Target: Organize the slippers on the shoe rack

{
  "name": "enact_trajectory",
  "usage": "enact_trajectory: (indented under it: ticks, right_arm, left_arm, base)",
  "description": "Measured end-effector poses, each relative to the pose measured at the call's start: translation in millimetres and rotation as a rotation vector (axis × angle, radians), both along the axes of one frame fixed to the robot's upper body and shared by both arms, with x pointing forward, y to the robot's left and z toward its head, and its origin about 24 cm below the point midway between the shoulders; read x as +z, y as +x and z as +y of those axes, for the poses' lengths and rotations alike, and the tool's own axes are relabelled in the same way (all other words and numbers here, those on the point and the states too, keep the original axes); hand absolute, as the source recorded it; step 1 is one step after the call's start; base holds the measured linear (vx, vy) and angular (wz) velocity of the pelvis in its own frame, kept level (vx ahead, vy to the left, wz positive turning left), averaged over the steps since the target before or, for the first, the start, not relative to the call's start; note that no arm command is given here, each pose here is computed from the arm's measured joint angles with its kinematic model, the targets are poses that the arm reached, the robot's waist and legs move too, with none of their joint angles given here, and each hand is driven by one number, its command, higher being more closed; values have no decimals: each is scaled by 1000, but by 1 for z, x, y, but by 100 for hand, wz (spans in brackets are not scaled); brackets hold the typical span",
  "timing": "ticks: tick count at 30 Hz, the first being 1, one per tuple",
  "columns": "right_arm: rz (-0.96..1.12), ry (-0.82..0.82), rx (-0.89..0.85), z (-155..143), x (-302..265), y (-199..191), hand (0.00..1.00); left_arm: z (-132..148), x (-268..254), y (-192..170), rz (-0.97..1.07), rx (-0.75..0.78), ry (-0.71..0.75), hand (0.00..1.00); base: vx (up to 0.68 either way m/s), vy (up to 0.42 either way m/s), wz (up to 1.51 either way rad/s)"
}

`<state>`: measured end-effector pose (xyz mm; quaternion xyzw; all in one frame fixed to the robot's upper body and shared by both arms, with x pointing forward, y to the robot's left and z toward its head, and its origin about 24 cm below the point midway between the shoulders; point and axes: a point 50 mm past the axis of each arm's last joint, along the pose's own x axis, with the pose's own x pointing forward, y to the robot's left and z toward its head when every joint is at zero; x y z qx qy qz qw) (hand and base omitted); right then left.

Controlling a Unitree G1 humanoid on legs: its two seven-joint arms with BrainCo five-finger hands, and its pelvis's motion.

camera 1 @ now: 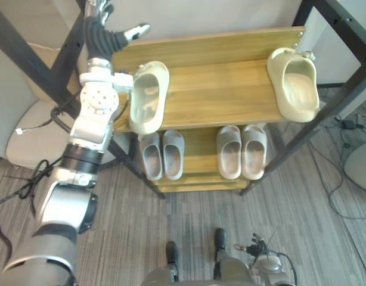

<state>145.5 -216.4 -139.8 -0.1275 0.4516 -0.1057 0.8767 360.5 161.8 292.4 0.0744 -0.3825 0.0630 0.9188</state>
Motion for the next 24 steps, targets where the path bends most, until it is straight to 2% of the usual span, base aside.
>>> enact_trajectory:
  ticks: [14, 24]
  right_arm:
    - [0, -8, -5, -1, 0, 0, 0]
    - [-7, -16, -8, -4, 2, 1, 0]
  left_arm:
    - [1, -4, 4, 25, 18, -13, 0]
    - [39, -24, 20, 178, 189, 130, 0]
  base:
    - [14, 9, 1]
    - [40, 3, -2]
